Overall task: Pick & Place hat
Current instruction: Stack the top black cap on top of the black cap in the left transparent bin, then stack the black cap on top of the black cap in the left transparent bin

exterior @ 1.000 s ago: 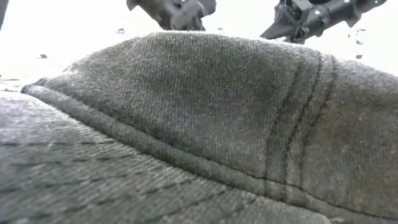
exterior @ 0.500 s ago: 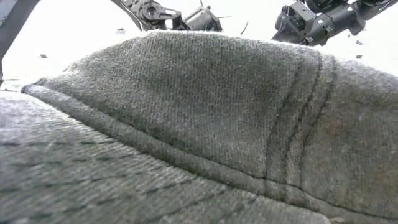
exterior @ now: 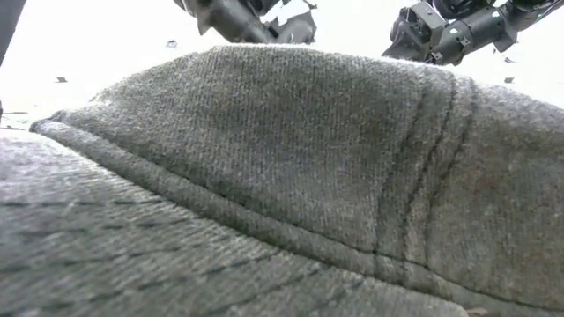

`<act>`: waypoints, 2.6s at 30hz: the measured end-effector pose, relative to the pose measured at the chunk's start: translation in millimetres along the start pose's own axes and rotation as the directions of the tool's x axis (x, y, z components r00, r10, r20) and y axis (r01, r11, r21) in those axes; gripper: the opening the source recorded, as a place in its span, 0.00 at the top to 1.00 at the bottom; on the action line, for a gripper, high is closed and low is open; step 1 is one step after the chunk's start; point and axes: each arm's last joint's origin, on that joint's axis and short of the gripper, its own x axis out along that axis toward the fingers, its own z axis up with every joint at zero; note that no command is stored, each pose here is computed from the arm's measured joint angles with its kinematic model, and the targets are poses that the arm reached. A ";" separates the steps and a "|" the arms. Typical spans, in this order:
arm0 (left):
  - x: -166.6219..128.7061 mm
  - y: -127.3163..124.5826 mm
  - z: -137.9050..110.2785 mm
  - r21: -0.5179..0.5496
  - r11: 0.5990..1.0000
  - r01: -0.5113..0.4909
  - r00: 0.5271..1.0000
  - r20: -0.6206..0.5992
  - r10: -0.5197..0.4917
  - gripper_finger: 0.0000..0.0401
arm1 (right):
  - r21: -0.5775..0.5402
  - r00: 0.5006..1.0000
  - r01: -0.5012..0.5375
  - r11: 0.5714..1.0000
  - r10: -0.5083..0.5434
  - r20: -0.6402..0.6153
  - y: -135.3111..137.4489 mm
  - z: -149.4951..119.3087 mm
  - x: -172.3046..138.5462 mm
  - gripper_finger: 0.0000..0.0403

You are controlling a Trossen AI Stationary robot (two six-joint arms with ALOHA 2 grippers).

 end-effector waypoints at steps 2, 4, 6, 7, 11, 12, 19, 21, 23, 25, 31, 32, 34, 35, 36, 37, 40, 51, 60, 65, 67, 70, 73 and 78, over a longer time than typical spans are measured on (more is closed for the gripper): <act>-10.0 -3.9 5.9 0.009 1.000 0.003 1.000 0.029 -0.003 1.00 | 0.000 1.000 0.000 1.000 0.000 0.002 0.1 0.2 0.0 0.21; -17.5 -8.7 9.6 0.014 1.000 0.026 0.999 0.045 -0.026 1.00 | 0.004 1.000 0.000 1.000 0.000 0.001 0.0 0.1 0.0 0.21; -17.6 -15.0 10.8 0.018 0.996 0.084 0.995 0.058 -0.084 1.00 | 0.007 1.000 0.000 1.000 0.000 0.002 0.0 0.2 0.0 0.21; -14.3 -19.0 9.4 0.023 0.994 0.104 0.993 0.054 -0.105 1.00 | 0.007 1.000 0.000 1.000 0.000 0.002 0.0 0.2 0.0 0.21; 4.9 -26.0 -4.3 0.012 0.994 0.109 0.994 -0.022 -0.109 1.00 | 0.013 1.000 -0.001 1.000 0.001 0.002 0.1 0.2 0.0 0.21; 10.4 -24.7 -8.4 -0.004 0.994 0.105 0.993 -0.044 -0.105 1.00 | 0.018 1.000 -0.001 1.000 0.001 0.002 0.1 0.2 0.0 0.21; 50.1 -19.3 -34.5 -0.080 0.991 0.105 0.984 -0.136 -0.115 1.00 | 0.033 1.000 -0.002 0.999 0.002 0.010 0.2 0.9 -0.1 0.21; 59.5 -16.3 -41.5 -0.099 0.990 0.101 0.981 -0.158 -0.116 1.00 | 0.033 1.000 -0.003 0.999 0.003 0.011 0.3 1.1 -0.1 0.21; 64.7 -13.2 -45.7 -0.117 0.989 0.093 0.979 -0.172 -0.112 1.00 | 0.036 1.000 -0.005 0.999 0.004 0.017 0.4 1.6 -0.1 0.21; 66.3 -11.3 -46.6 -0.122 0.989 0.089 0.979 -0.172 -0.109 1.00 | 0.043 1.000 -0.005 0.999 0.005 0.019 0.5 1.8 -0.1 0.21; 46.6 -10.6 -31.5 -0.089 0.992 0.093 0.988 -0.119 -0.104 1.00 | 0.046 1.000 -0.006 0.999 0.005 0.022 0.6 2.1 -0.1 0.21; 41.9 -10.5 -27.1 -0.084 0.992 0.094 0.990 -0.097 -0.102 0.99 | 0.046 1.000 -0.006 0.999 0.005 0.021 0.5 2.1 0.0 0.21; 28.4 -9.6 -17.0 -0.071 0.993 0.096 0.993 -0.058 -0.100 0.99 | 0.046 1.000 -0.006 0.999 0.005 0.021 0.5 2.1 -0.1 0.21; 22.4 -9.3 -12.6 -0.064 0.993 0.095 0.994 -0.039 -0.097 1.00 | 0.046 1.000 -0.006 0.999 0.005 0.020 0.5 2.0 -0.1 0.21; 17.2 -9.1 -8.2 -0.055 0.994 0.091 0.996 -0.018 -0.093 1.00 | 0.046 1.000 -0.006 0.999 0.005 0.020 0.5 1.9 -0.1 0.21; 11.1 -8.5 -4.7 -0.044 0.995 0.087 0.996 -0.006 -0.087 1.00 | 0.046 1.000 -0.006 0.999 0.005 0.020 0.5 2.0 -0.1 0.21; -5.9 -9.0 2.3 0.021 0.996 0.084 0.996 0.008 -0.085 0.99 | 0.046 1.000 -0.006 0.999 0.005 0.020 0.5 1.9 -0.1 0.21; -74.7 -35.0 17.5 0.137 0.978 0.157 0.987 0.020 -0.161 0.91 | 0.060 1.000 -0.024 0.998 0.025 -0.007 1.3 -0.4 0.0 0.21; -87.9 -63.4 8.5 0.017 0.987 0.157 0.986 -0.061 -0.155 0.63 | 0.026 0.991 -0.135 0.991 0.135 -0.023 14.8 -2.2 0.7 0.21; -99.1 -112.8 -7.1 0.002 0.970 0.244 0.958 -0.157 -0.241 0.46 | 0.008 0.987 -0.154 0.988 0.154 -0.038 19.3 -4.3 1.0 0.21; -108.4 -142.1 -11.2 -0.033 0.948 0.315 0.938 -0.144 -0.316 0.43 | 0.002 0.987 -0.158 0.987 0.158 -0.040 20.2 -4.6 0.9 0.21; -126.7 -180.6 -13.9 -0.112 0.917 0.384 0.917 -0.071 -0.392 0.41 | 0.008 0.986 -0.159 0.987 0.160 -0.041 20.6 -4.8 1.0 0.21; -141.3 -214.3 -26.1 -0.197 0.906 0.375 0.920 -0.044 -0.391 0.41 | 0.024 0.986 -0.158 0.987 0.159 -0.043 20.5 -4.9 1.0 0.21; -144.0 -265.4 -54.7 -0.366 0.839 0.404 0.885 -0.077 -0.460 0.40 | 0.056 0.986 -0.144 0.988 0.148 -0.076 19.4 -8.2 1.0 0.21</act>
